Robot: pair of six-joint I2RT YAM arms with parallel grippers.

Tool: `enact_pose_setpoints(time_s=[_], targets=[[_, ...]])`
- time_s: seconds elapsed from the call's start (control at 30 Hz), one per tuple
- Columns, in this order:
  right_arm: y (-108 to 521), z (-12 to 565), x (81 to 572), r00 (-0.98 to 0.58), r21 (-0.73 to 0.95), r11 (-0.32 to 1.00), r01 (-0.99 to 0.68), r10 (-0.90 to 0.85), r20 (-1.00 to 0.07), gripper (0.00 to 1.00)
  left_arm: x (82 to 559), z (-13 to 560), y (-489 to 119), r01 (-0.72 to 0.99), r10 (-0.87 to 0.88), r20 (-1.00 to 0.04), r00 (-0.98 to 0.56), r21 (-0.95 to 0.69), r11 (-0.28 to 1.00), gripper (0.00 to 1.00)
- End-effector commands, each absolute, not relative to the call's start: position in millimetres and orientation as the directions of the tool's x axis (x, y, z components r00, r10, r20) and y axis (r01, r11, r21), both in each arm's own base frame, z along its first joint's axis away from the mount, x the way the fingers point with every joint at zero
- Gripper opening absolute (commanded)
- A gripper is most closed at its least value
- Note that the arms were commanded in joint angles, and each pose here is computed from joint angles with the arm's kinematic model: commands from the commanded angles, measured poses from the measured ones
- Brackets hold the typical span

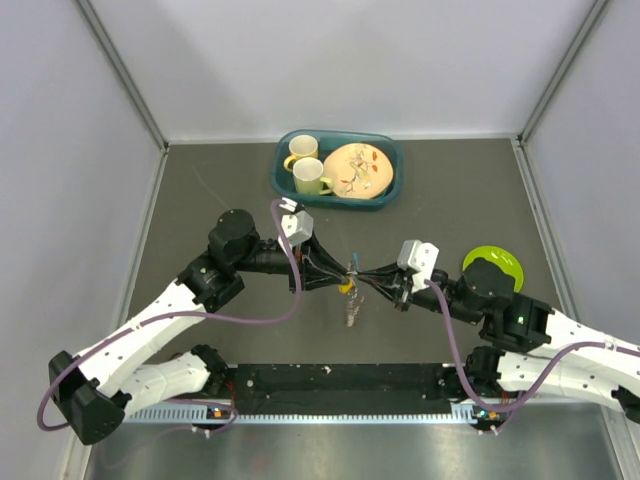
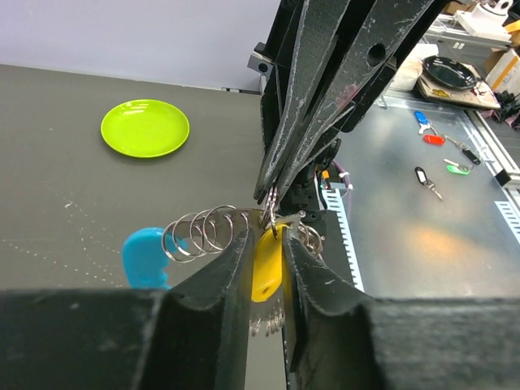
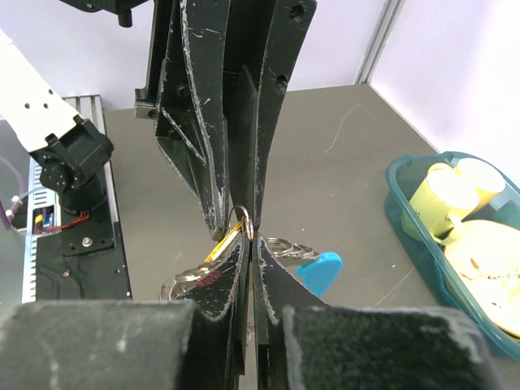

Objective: Remove the keys from the keyring

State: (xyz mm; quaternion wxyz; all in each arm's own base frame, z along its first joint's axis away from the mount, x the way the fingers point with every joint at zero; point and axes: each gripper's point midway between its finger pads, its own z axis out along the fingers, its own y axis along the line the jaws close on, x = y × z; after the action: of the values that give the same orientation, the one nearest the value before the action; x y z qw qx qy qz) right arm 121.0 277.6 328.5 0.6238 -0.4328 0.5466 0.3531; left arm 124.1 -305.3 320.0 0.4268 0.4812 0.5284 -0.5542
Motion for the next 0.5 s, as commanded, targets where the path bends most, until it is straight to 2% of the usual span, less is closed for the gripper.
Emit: enact_pose_setpoints(time_s=[0.0, 0.17, 0.47], targets=[[276.4, 370.5, 121.5, 0.189, -0.137, 0.400, -0.906, 0.095, -0.977, 0.00, 126.8, 340.2, -306.2, 0.992, -0.005, -0.994, -0.107, -0.107, -0.072, 0.21], [275.5, 370.5, 121.7, 0.192, -0.136, 0.403, -0.905, 0.102, -0.976, 0.00, 125.9, 338.0, -306.6, 0.990, 0.003, -0.993, -0.118, -0.118, -0.075, 0.00], [270.8, 376.5, 126.4, 0.199, -0.106, 0.444, -0.890, 0.169, -0.965, 0.00, 127.8, 332.7, -309.1, 0.985, 0.017, -0.987, -0.159, -0.160, -0.072, 0.00]])
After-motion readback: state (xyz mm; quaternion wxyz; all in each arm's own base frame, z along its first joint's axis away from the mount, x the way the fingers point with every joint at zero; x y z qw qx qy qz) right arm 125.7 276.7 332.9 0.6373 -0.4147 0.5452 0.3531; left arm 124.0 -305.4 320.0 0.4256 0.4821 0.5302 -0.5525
